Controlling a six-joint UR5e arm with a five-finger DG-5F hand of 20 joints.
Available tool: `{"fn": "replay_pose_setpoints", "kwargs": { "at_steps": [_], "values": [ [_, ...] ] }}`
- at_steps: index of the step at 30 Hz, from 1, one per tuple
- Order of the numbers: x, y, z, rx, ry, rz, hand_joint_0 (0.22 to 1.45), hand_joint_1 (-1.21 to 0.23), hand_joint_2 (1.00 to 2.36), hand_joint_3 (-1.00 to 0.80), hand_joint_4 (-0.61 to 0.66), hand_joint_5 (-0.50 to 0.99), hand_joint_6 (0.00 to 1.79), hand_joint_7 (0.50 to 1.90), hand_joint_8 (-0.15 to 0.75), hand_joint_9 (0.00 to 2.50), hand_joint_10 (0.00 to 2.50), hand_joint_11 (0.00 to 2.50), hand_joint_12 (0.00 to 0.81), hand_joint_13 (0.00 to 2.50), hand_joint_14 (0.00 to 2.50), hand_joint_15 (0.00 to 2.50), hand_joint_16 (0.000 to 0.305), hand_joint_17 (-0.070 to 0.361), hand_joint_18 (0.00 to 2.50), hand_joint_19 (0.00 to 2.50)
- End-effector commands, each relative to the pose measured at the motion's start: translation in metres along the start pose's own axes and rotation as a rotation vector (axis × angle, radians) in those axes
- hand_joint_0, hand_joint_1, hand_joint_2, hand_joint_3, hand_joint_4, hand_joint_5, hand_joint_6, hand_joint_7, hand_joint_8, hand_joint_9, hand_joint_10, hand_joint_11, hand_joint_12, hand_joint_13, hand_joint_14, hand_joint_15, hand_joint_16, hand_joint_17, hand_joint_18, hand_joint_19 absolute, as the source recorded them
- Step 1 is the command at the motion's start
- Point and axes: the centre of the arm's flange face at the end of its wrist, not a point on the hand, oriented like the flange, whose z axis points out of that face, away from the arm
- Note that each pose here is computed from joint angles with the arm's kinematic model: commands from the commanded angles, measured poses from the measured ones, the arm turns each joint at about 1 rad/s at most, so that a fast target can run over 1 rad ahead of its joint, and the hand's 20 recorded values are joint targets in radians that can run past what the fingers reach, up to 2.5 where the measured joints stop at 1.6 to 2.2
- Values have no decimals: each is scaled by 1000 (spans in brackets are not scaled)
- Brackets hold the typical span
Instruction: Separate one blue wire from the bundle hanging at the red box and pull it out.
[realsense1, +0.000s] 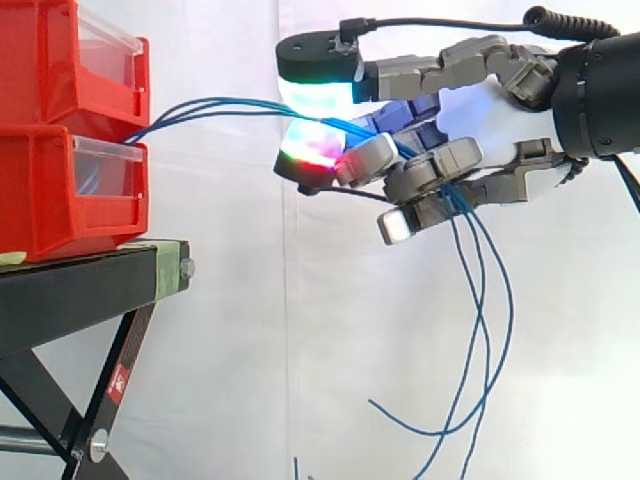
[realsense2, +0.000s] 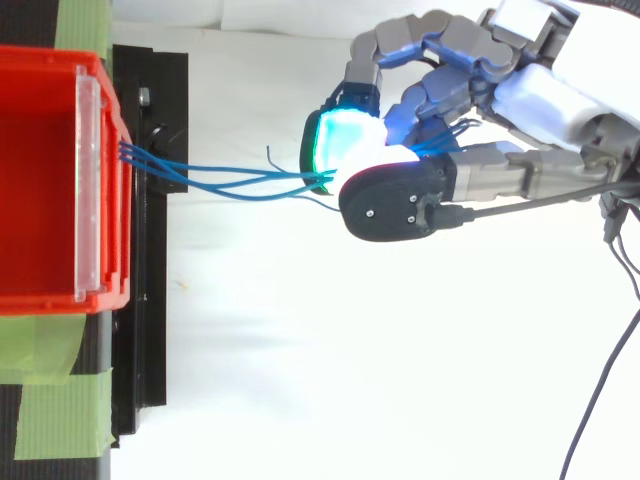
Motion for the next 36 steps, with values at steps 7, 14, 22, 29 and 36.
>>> {"fn": "replay_pose_setpoints", "kwargs": {
  "at_steps": [7,14,22,29,36],
  "values": [
    [0,0,0,0,0,2,456,-575,1000,-500,276,-241,836,1135,380,803,654,1804,404,945,2175,1151,62,140,830,1175],
    [0,0,0,-1,0,2,514,-705,1001,-488,257,-246,829,1204,346,786,519,1903,379,929,2076,1218,57,127,785,1194],
    [0,0,0,0,0,2,602,-872,1005,-453,242,-275,854,1168,324,672,512,1898,355,893,1964,1304,53,119,742,1212],
    [0,0,0,-1,0,2,643,-782,1018,-300,227,-266,865,1133,322,699,581,1839,346,919,1978,1261,51,115,754,1215],
    [0,0,0,-1,0,0,622,-727,1012,-367,221,-261,866,1130,323,718,567,1856,356,924,2001,1270,50,114,756,1237]
  ]
}}
